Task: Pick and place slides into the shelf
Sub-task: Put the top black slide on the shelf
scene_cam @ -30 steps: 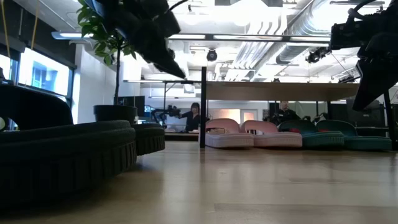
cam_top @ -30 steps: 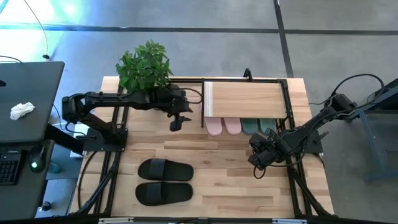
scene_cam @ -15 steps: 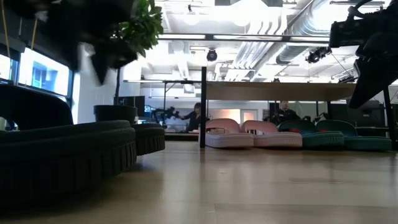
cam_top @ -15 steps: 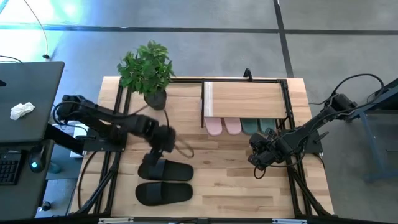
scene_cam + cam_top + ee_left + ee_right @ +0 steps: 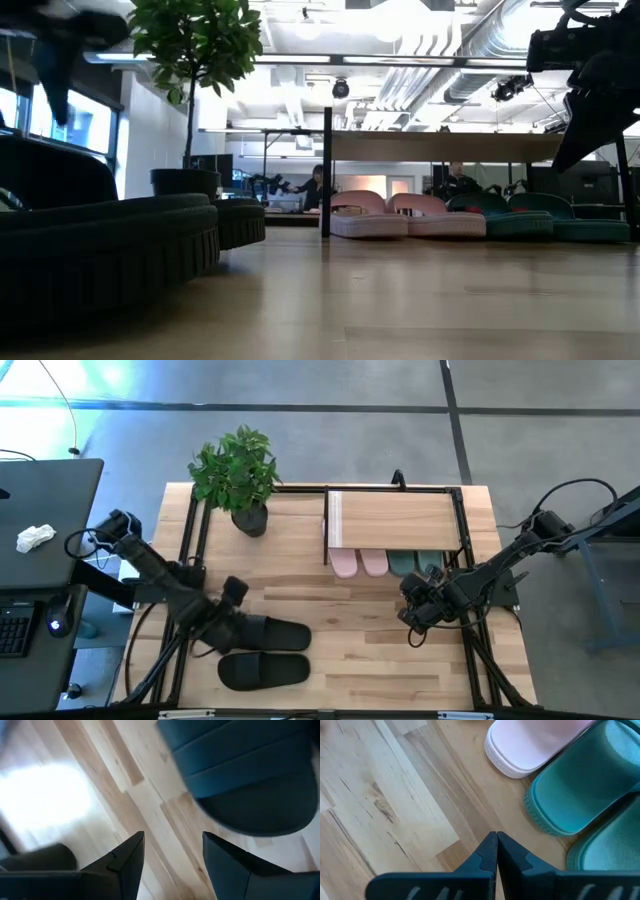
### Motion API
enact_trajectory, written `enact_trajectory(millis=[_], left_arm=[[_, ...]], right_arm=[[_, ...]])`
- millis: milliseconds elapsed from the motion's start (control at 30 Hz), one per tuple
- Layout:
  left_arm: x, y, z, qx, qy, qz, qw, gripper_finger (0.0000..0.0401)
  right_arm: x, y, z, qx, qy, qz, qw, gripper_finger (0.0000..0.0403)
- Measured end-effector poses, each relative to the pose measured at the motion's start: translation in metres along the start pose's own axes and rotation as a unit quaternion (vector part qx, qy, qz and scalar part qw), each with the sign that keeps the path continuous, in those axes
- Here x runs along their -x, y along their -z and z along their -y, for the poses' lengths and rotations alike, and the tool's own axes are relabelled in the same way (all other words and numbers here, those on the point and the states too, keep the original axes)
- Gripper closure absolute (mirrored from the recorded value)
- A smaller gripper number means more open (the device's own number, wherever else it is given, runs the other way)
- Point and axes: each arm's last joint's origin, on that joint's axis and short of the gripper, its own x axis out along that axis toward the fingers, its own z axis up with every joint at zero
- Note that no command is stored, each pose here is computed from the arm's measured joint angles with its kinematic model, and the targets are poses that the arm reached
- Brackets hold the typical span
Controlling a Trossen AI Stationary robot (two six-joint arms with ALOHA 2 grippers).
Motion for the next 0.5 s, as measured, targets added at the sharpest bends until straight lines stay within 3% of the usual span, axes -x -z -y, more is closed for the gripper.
enact_trajectory(millis=[233,500], left_arm=[[0.011,0.017,0.049,-0.011,-0.094,0.084,0.992,0.0217],[-0.015,0.05,0.091,-0.007,-0.105,0.152,0.983,0.0217]], right_arm=[[0.0,-0.001,0.0,-0.002,0.005,0.012,1.0,0.0403],[0.0,-0.001,0.0,-0.004,0.009,0.019,1.0,0.0403]])
